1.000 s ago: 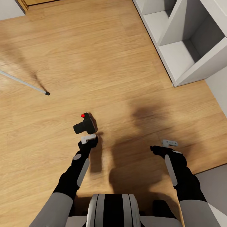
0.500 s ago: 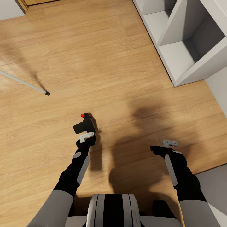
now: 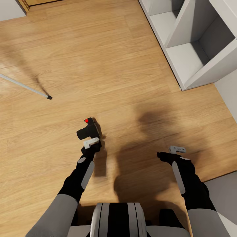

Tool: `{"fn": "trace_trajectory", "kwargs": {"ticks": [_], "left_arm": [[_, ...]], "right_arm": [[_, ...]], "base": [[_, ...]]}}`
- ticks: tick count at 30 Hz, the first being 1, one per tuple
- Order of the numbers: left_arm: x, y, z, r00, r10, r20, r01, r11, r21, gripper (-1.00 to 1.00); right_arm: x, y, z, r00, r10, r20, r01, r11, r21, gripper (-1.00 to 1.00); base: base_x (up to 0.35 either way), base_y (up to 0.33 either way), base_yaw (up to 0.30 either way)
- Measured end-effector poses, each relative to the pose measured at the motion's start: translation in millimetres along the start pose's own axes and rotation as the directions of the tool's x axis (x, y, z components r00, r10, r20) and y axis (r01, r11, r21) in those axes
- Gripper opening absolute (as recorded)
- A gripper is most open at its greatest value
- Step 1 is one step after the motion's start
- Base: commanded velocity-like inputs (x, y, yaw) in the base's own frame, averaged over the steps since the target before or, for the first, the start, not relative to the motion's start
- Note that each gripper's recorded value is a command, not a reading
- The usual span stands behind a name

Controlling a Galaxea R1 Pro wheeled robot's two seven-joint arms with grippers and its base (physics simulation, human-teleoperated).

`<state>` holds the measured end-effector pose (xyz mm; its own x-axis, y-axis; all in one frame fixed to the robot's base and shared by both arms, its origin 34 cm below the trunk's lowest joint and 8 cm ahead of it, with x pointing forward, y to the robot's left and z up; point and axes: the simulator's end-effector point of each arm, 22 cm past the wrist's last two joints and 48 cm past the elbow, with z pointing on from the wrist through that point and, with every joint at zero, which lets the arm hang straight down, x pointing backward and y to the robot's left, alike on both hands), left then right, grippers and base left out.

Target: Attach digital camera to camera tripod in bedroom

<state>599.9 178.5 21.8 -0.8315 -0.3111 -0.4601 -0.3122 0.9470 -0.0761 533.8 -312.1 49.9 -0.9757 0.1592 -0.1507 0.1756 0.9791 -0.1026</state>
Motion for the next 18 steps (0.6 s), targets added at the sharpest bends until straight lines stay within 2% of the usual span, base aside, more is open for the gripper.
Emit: {"fn": "trace_trajectory", "kwargs": {"ticks": [16, 17, 18], "left_arm": [[4.7, 2.5, 3.2, 1.0, -0.007, -0.022, 0.006, 0.999, -0.032, 1.0], [0.8, -3.3, 4.5, 1.0, -0.011, -0.019, 0.011, 1.0, -0.018, 1.0], [-2.1, -14.0, 5.0, 1.0, -0.011, -0.013, 0.011, 1.0, 0.023, 1.0]], "right_arm": [[-0.4, 0.4, -0.4, 1.0, 0.0, 0.001, 0.0, 1.0, -0.001, 1.0], [-0.2, 0.4, -0.2, 1.0, 0.0, 0.001, 0.0, 1.0, -0.001, 1.0], [-0.2, 0.2, -0.1, 1.0, 0.0, 0.0, 0.0, 1.0, 0.0, 1.0]], "base": [[0.0, 0.0, 0.0], [0.0, 0.0, 0.0], [0.0, 0.0, 0.0]]}}
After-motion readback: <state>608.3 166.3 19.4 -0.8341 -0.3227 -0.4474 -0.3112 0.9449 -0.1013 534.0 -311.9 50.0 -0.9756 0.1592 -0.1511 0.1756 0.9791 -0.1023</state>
